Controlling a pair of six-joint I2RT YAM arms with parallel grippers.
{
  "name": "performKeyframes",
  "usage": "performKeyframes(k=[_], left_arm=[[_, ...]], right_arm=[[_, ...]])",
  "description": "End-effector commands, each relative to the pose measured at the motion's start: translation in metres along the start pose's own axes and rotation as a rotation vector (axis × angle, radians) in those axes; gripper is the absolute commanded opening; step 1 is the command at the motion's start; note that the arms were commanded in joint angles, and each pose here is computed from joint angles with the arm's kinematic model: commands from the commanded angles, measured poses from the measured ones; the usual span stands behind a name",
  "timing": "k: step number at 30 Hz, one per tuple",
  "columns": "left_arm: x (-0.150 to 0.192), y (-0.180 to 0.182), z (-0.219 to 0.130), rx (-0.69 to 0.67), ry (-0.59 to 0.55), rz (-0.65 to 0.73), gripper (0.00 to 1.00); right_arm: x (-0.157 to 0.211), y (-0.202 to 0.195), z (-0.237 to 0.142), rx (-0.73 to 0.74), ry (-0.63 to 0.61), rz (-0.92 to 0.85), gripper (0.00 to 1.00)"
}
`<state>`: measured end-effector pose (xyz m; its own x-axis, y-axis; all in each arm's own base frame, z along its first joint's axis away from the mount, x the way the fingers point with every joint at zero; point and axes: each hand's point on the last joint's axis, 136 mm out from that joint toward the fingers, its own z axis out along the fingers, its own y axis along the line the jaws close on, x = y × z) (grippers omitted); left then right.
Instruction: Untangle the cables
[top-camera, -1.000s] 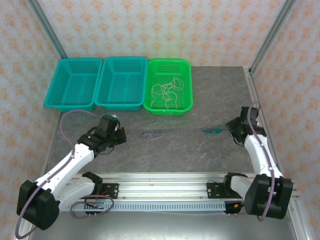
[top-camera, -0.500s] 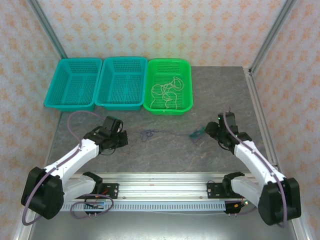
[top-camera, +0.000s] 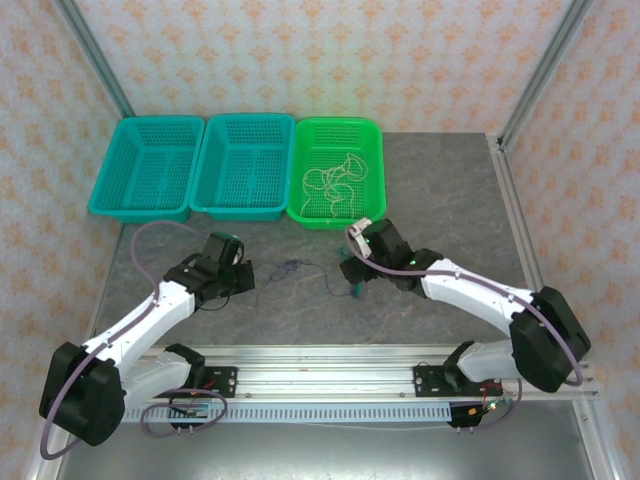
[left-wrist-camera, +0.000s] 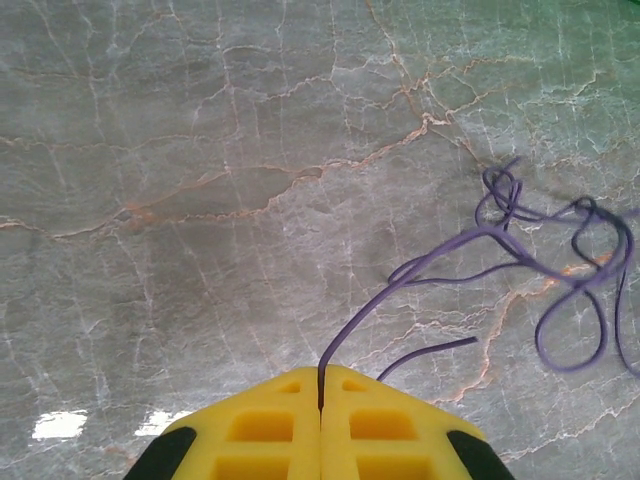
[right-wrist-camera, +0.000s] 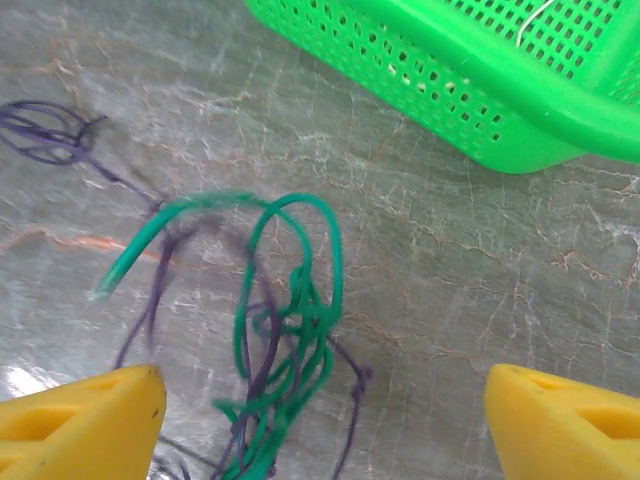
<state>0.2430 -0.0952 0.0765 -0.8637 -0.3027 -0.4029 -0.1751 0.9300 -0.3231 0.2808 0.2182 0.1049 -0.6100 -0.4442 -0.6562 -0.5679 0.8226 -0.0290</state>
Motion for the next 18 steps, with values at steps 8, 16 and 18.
performKeyframes(k=[8,16,18], left_arm=[[0.003,0.015,-0.004,-0.065,-0.014,0.012,0.00],[-0.005,-0.002,-0.010,-0.005,-0.010,0.087,0.00],[-0.006,-0.002,-0.011,-0.006,-0.012,0.084,0.00]], right_arm=[[0.028,-0.052,-0.042,0.081,-0.101,0.456,0.58],[-0.019,0.037,-0.056,-0.147,-0.304,-0.064,0.69],[-0.032,0.059,-0.044,-0.179,-0.287,-0.140,0.70]])
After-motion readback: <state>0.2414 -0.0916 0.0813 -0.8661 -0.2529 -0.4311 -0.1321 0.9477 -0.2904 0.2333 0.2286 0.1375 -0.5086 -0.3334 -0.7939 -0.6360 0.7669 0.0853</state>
